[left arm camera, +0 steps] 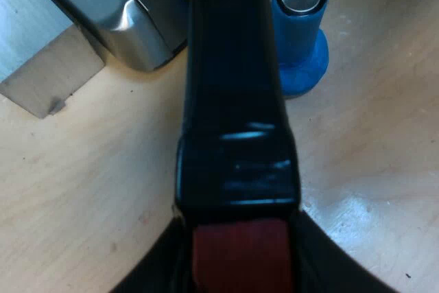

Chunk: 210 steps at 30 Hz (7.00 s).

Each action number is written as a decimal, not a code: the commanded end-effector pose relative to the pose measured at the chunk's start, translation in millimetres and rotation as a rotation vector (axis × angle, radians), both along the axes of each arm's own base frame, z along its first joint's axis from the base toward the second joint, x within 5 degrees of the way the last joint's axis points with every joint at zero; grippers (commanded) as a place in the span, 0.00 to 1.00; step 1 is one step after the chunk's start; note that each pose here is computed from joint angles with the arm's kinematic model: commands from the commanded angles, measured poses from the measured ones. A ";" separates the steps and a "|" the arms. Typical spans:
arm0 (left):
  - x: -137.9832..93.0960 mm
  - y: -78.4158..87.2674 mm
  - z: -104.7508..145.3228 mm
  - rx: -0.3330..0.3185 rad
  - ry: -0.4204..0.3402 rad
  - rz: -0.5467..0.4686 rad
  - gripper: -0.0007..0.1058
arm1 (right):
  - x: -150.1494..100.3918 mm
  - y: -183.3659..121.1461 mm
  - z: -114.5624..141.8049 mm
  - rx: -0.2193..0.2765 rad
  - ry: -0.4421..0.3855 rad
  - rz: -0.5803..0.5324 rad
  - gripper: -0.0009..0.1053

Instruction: Put the handle in the coffee machine

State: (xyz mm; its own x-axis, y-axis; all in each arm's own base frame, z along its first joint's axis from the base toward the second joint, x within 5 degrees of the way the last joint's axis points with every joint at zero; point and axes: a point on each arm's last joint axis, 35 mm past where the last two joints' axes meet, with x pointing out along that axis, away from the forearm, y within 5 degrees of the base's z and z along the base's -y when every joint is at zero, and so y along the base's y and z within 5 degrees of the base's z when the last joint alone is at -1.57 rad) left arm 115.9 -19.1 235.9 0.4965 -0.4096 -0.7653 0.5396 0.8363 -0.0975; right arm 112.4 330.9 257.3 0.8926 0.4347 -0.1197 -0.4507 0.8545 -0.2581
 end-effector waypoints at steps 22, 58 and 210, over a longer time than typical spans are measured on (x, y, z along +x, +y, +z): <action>4.2 -0.8 9.5 -0.029 -0.059 -0.004 0.01 | -0.8 0.6 1.6 -0.009 -0.008 0.000 0.69; 7.3 -2.6 13.0 -0.057 -0.113 -0.055 0.01 | -0.8 0.6 1.6 -0.009 -0.008 0.000 0.69; 86.7 31.6 -8.3 -0.123 -0.096 -0.372 0.01 | 7.3 20.1 -68.7 -0.019 -0.131 -0.294 0.69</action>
State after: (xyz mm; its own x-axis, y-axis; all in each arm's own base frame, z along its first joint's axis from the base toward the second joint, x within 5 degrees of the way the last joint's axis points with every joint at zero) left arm 199.7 13.1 220.0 0.3390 -0.6278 -0.7006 0.7900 0.5944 -0.1504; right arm 120.0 350.8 184.9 0.9884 0.1514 -0.0070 -0.1461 0.9393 -0.3104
